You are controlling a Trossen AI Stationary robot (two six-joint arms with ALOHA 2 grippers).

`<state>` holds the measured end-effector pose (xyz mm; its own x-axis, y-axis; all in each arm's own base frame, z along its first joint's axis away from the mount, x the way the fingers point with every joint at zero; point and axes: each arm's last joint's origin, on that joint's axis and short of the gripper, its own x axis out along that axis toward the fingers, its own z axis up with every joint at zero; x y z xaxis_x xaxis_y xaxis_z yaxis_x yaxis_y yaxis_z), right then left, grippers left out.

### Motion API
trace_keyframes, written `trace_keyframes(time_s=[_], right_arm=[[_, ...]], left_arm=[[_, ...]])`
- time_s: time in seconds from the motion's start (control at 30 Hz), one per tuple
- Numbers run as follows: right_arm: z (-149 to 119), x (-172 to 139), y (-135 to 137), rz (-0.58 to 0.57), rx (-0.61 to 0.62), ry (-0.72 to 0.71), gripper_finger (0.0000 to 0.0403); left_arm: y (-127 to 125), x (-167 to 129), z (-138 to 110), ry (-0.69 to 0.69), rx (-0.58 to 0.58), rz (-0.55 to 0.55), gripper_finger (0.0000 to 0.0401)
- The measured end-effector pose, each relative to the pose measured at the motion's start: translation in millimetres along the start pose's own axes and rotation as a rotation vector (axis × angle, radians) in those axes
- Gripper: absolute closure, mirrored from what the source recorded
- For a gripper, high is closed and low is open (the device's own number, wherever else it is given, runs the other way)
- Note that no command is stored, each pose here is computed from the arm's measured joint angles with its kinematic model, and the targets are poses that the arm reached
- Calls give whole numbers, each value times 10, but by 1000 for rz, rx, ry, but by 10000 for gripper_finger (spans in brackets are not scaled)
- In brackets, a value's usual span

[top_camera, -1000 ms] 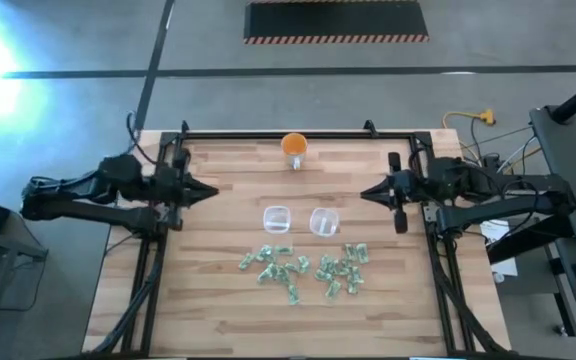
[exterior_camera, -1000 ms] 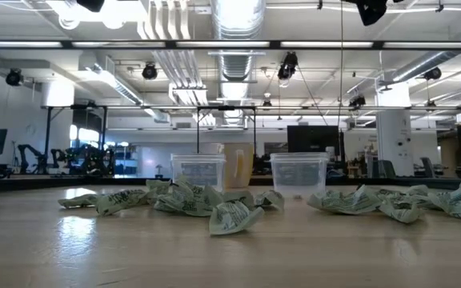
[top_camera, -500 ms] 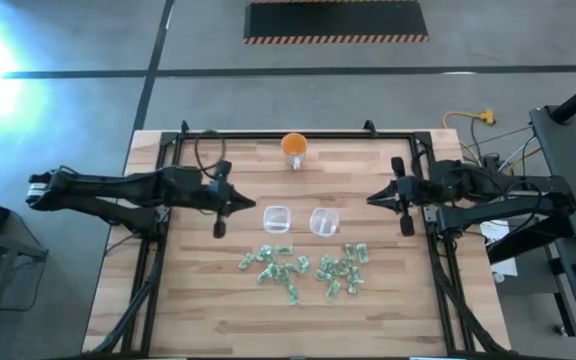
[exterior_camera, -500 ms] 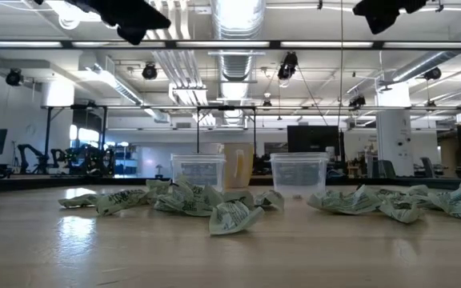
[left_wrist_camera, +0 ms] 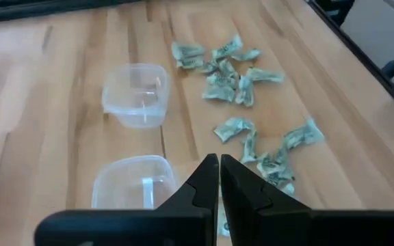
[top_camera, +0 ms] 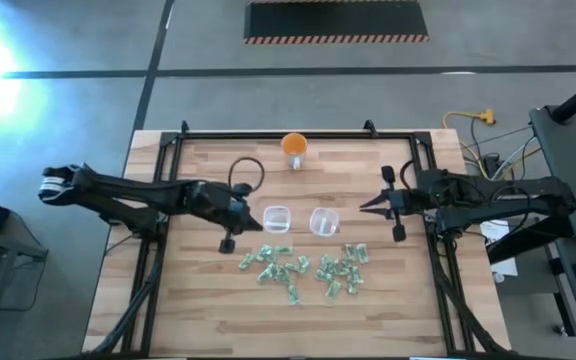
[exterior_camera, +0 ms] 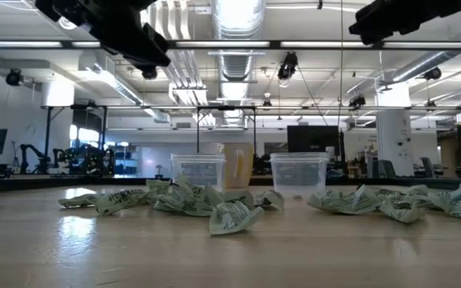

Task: Pick and place Stevia / Truvia into bins
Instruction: Put the green stevia packet into the left transparent container

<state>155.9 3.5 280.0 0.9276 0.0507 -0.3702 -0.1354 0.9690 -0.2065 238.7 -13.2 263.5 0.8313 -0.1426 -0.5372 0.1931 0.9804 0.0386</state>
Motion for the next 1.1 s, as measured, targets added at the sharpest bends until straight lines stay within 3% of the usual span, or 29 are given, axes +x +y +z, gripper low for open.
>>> trace_keyframes(time_s=[0.27,0.5,0.6,0.77,1.1], right_arm=[[-51,55,66,102,35,-60,381],[-86,82,169,154,-16,-76,381],[-74,79,189,165,-21,-83,380],[-49,76,196,165,-40,-107,380],[-15,72,187,153,-93,-144,380]], left_arm=[[14,211,-78,74,-13,-15,401],[2,279,-110,101,-65,-27,401],[-35,257,-88,84,-52,-45,401],[-81,219,-17,6,-45,-182,401],[-76,174,50,-60,-38,-181,401]])
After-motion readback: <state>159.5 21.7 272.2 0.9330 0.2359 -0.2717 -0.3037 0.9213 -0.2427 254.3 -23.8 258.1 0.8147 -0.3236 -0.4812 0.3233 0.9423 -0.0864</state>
